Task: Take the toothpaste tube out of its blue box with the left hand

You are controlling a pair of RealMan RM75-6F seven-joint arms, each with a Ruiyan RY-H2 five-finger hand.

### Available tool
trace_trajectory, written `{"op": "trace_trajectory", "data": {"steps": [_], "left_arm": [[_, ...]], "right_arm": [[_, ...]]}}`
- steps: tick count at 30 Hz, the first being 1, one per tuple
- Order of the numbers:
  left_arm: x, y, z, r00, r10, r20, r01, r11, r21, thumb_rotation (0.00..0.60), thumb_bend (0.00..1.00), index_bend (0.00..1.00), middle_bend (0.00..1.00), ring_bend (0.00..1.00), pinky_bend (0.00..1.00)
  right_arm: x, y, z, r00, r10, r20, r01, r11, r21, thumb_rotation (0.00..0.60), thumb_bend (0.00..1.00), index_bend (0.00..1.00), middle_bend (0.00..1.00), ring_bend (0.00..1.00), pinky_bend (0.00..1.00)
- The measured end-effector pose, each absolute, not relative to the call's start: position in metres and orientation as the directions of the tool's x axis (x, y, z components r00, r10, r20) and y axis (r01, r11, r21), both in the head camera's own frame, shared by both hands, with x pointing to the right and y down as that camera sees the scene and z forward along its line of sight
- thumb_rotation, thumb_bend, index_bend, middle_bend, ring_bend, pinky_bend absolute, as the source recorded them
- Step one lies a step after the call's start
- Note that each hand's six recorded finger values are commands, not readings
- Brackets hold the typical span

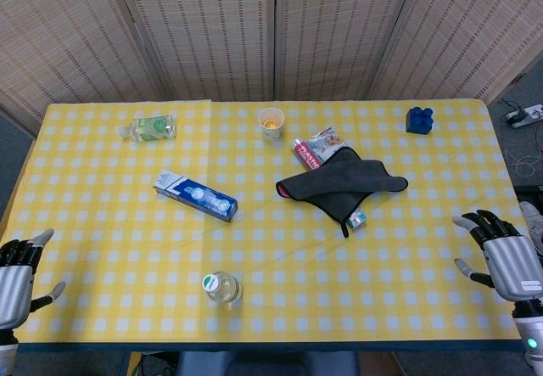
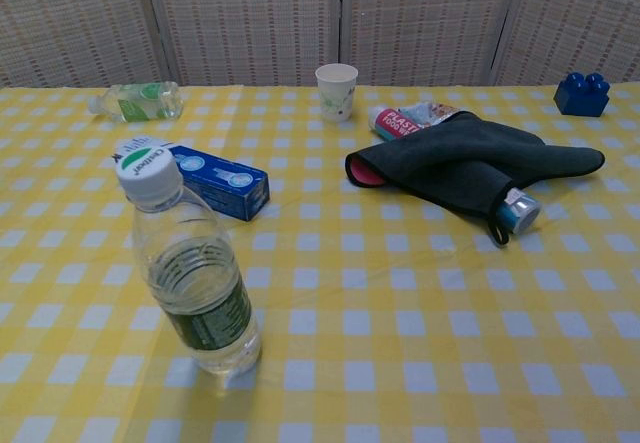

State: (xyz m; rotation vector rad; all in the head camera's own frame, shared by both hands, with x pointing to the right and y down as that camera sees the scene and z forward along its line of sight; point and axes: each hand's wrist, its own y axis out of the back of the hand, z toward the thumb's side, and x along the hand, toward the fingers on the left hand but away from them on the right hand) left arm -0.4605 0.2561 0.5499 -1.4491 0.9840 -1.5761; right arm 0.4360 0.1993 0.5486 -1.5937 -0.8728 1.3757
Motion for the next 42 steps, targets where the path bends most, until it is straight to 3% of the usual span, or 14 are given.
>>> {"op": "trace_trajectory", "data": {"steps": [21,33,42], "left_arm": [[-0.454,0.242,0.551,-0.015,-0.912,0.409,0.059,-0.409,-0.911,0.600,0.15,0.13,0.22,0.20,0.13],[-0.410,0.178,0.568,0.205,-0.890,0.408,0.051,-0.406,-0.912,0.600,0.15,0.13,0.22,0.20,0.11],[-0.361,0.127,0.602,0.372,-0.817,0.440,0.109,-0.433,-0.895,0.600,0.15,0.12,0.21,0.20,0.10]], "right_arm": [[0.435,0.198,0.545,0.163,0.903,-0.397,-0.016,-0.400,-0.916,0.600,0.17,0.24,0.25,0.16,0.31],[0.429,0.198,0.542,0.183,0.906,-0.381,-0.016,-0.385,-0.923,0.600,0.17,0.24,0.25,0.16,0.31],[0.429,0.201,0.536,0.176,0.911,-0.373,-0.022,-0.376,-0.927,0.600,0.17,0.24,0.25,0.16,0.31]]}}
